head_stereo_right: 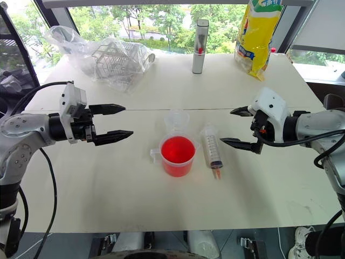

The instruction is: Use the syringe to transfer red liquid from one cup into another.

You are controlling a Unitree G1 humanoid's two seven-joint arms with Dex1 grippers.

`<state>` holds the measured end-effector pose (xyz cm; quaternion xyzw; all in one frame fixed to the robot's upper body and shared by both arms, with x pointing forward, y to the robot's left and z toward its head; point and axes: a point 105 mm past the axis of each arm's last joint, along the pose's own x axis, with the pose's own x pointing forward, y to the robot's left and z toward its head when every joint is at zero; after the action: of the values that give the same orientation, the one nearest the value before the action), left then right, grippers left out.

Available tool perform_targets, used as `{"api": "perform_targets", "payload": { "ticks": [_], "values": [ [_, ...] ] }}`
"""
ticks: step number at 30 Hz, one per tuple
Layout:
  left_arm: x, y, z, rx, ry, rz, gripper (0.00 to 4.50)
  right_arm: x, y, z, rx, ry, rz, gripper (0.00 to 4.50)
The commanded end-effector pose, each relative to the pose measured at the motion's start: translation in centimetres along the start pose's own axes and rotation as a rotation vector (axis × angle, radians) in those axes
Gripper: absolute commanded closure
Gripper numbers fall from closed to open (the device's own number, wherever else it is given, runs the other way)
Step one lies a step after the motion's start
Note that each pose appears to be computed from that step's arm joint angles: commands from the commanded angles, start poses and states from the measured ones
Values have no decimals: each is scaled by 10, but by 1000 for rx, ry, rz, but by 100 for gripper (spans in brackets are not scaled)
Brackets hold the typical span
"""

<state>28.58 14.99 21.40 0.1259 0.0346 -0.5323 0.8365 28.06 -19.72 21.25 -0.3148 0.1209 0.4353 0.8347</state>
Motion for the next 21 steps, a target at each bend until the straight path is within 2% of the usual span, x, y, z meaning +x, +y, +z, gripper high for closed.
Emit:
{"api": "perform_targets", "payload": {
  "ticks": [1,21],
  "values": [
    [-1,-1,9,32,-22,-12,0,-8,-4,11,-43,-15,-28,4],
    [0,-2,11,33,-36,-3,0,-6,-2,9,-33,8,-2,4]
  ]
}}
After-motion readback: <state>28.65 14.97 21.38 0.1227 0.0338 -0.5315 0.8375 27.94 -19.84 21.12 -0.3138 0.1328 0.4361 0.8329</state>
